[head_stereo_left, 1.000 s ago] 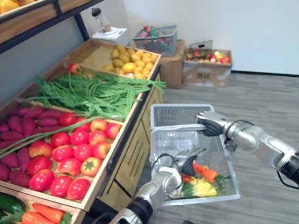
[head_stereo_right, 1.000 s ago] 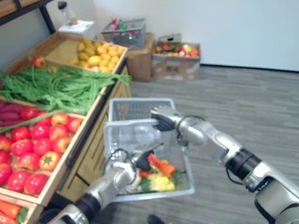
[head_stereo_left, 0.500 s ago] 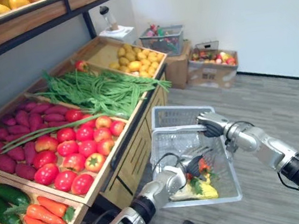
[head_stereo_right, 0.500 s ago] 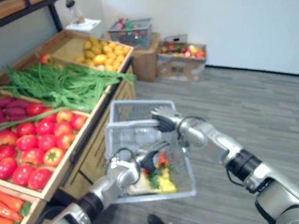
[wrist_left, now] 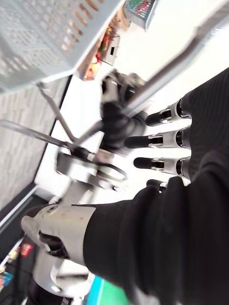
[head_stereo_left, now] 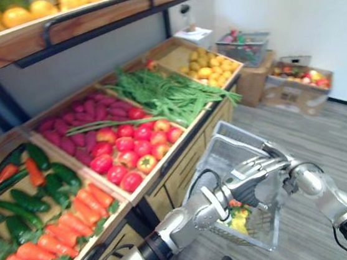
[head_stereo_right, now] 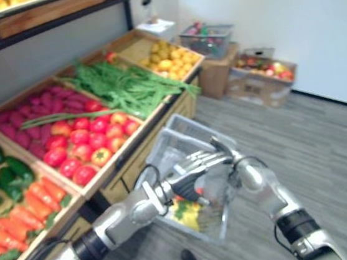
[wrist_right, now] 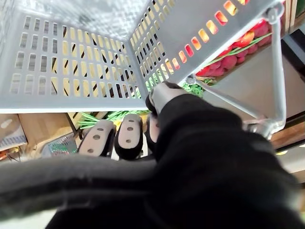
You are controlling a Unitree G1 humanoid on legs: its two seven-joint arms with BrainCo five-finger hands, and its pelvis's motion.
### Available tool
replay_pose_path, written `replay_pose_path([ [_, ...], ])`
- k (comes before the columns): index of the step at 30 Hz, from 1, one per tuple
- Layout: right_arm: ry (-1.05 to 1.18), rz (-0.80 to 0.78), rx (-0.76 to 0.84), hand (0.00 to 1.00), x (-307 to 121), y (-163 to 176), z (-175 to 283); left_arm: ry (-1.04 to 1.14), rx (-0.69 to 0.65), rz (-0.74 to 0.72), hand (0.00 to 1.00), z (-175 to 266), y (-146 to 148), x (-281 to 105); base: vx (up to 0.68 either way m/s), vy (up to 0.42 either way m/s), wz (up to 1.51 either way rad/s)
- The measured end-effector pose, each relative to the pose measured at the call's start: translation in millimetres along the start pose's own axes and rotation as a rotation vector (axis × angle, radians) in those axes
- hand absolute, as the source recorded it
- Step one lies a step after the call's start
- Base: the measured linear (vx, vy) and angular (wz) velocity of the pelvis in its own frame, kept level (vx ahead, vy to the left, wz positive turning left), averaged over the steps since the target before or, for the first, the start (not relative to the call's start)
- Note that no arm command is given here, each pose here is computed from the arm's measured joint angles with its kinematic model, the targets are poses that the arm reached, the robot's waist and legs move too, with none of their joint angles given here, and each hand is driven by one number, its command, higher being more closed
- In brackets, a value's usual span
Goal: Pick vegetable in the basket
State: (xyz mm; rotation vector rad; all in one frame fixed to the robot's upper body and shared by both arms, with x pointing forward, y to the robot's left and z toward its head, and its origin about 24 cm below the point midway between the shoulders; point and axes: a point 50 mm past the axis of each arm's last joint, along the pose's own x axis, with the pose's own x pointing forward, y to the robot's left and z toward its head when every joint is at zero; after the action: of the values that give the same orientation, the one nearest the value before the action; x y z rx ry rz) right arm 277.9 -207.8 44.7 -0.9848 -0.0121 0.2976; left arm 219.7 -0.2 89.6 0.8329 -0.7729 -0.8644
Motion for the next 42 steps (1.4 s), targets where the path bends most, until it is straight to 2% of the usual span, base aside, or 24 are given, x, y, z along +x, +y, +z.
replay_pose_path([
  [7,0.318,-0.033,0.146,1.00,-37.9,27.6,-57.9,-0.044,0.011,0.069,0.00,12.1,22.0,-18.7,-0.08,-0.014,0.87],
  [12,0.515,-0.104,0.252,1.00,-70.3,44.5,-89.5,0.008,0.025,0.225,0.00,10.9,51.3,-40.3,-0.07,0.030,0.94],
  [18,0.731,-0.103,0.380,1.00,-103.5,82.9,-114.0,0.203,0.063,0.448,0.00,-6.4,75.8,-80.8,0.00,0.012,0.75],
  [22,0.918,-0.111,0.472,1.00,-131.3,109.3,-129.8,0.453,0.028,0.626,0.00,-28.5,80.6,-121.6,0.01,-0.008,0.49],
  [27,1.139,-0.156,0.585,1.00,-168.1,136.1,-141.2,0.879,-0.018,0.834,0.00,-65.0,60.0,-188.3,0.04,0.003,0.47],
  [33,1.247,-0.227,0.664,1.00,-185.3,155.3,-136.8,1.316,0.018,0.967,0.00,-83.8,24.4,-265.6,0.03,0.028,0.29],
  [38,1.268,-0.254,0.746,1.00,-184.3,176.8,-121.1,1.733,-0.027,0.996,0.00,-79.7,-30.7,-324.3,0.01,0.019,0.10],
  [42,1.289,-0.273,0.781,1.00,-186.4,187.5,-112.9,2.092,-0.145,1.013,0.00,-55.0,-85.4,-364.8,-0.01,0.004,0.05],
])
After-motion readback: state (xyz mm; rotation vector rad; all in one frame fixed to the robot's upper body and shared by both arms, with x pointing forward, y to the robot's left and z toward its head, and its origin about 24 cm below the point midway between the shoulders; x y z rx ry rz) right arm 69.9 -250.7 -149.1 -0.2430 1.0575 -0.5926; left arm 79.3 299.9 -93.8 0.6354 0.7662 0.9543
